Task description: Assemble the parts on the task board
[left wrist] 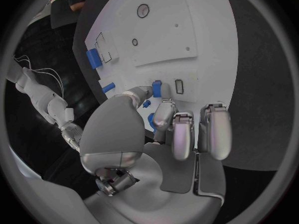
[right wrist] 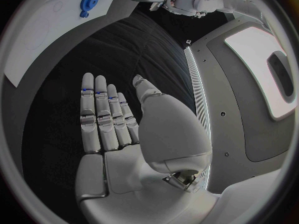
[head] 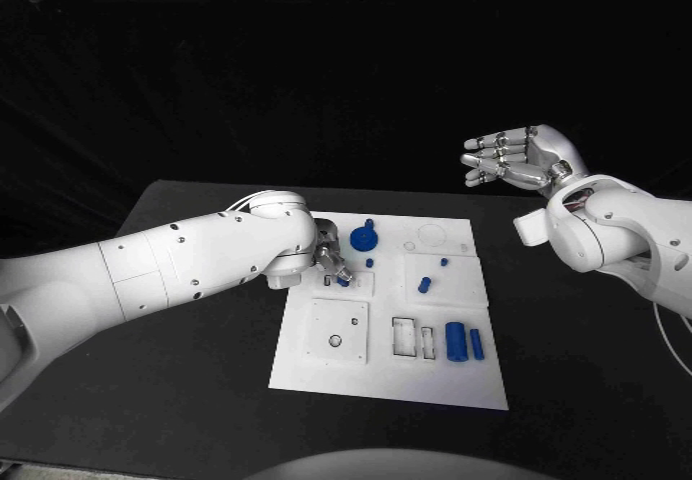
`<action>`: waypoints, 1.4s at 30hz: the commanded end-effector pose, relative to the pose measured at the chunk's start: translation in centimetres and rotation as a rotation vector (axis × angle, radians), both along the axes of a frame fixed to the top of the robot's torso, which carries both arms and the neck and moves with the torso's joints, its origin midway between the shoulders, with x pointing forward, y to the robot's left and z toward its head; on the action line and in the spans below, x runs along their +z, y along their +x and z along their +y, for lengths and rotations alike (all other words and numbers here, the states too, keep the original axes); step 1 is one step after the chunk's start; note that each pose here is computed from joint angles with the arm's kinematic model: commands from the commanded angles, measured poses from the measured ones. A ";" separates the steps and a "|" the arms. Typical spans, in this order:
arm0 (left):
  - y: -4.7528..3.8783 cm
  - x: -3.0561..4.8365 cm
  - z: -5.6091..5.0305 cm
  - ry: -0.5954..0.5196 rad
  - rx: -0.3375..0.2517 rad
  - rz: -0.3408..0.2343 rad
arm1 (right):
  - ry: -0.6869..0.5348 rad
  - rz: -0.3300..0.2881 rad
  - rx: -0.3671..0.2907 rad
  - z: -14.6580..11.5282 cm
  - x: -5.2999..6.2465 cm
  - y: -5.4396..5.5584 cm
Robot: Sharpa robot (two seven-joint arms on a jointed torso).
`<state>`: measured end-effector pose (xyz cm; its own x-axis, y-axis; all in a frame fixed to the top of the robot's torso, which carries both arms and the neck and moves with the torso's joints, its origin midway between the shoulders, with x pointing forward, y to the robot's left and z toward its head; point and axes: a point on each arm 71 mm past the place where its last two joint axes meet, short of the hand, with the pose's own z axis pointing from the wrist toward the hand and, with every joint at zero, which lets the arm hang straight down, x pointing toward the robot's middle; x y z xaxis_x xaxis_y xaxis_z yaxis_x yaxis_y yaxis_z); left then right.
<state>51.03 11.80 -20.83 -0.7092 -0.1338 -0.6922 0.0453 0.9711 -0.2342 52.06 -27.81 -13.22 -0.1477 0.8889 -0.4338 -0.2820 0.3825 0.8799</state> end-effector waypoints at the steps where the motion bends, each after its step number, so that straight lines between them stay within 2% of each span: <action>1: -0.17 -0.21 -0.2 0.015 -0.017 0.017 | -0.008 -0.003 0.013 0.1 0.0 0.0; 15: -0.05 -0.56 -0.4 0.012 -0.017 0.058 | -0.008 -0.002 0.012 0.1 0.0 -0.1; 25: 0.03 -1.16 -0.9 0.022 -0.030 0.099 | -0.009 0.000 0.017 0.2 0.0 -0.2; 42: 0.25 -1.39 -0.8 0.034 -0.031 0.115 | -0.011 -0.001 0.018 0.2 0.1 -0.3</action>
